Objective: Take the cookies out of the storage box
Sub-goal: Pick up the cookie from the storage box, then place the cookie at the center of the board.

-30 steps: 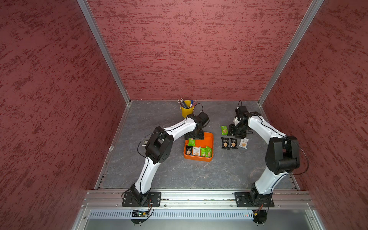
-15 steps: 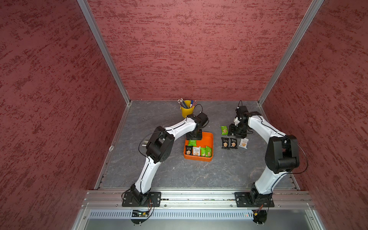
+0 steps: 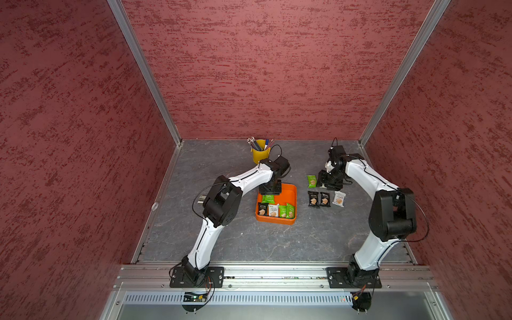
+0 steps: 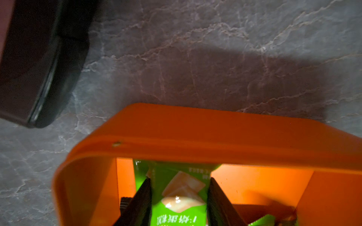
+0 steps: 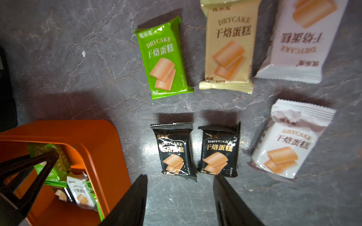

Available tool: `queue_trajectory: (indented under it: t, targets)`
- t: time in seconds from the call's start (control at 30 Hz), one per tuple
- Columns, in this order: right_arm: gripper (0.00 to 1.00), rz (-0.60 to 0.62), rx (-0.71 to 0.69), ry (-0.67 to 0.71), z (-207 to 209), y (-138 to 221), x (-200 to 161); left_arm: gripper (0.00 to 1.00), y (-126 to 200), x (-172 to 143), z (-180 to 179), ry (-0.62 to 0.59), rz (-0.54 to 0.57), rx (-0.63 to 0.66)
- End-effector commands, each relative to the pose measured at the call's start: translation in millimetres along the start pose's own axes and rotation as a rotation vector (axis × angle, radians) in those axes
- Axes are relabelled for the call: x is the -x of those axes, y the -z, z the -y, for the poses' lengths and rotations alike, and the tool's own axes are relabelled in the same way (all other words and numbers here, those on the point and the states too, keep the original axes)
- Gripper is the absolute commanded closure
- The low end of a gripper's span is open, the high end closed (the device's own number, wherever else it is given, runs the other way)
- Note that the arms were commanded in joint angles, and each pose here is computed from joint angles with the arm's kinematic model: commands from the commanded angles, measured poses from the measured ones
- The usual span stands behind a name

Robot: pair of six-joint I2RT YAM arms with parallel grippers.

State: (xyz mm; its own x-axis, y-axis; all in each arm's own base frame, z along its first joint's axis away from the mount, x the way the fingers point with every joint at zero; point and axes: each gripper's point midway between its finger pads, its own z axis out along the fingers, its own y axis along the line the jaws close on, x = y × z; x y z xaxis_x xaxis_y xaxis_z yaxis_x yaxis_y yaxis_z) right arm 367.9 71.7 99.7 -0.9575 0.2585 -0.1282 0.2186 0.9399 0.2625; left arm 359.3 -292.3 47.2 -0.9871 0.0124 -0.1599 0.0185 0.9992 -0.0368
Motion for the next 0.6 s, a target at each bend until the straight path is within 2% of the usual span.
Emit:
queue_trajectory:
  t: [0.0, 0.33, 0.57]
  targets:
    - [0.43, 0.007, 0.094, -0.038, -17.0, 3.9, 6.6, 0.55, 31.2, 9.2, 7.0, -0.001, 0.055, -0.075]
    - [0.43, -0.004, 0.312, -0.09, -70.0, 2.1, 4.0, 0.55, 72.1, 5.8, 6.1, 0.035, 0.091, -0.209]
    - [0.43, -0.007, 0.544, -0.152, -113.7, 5.3, -1.5, 0.55, 82.3, 14.8, -40.5, 0.158, 0.108, -0.283]
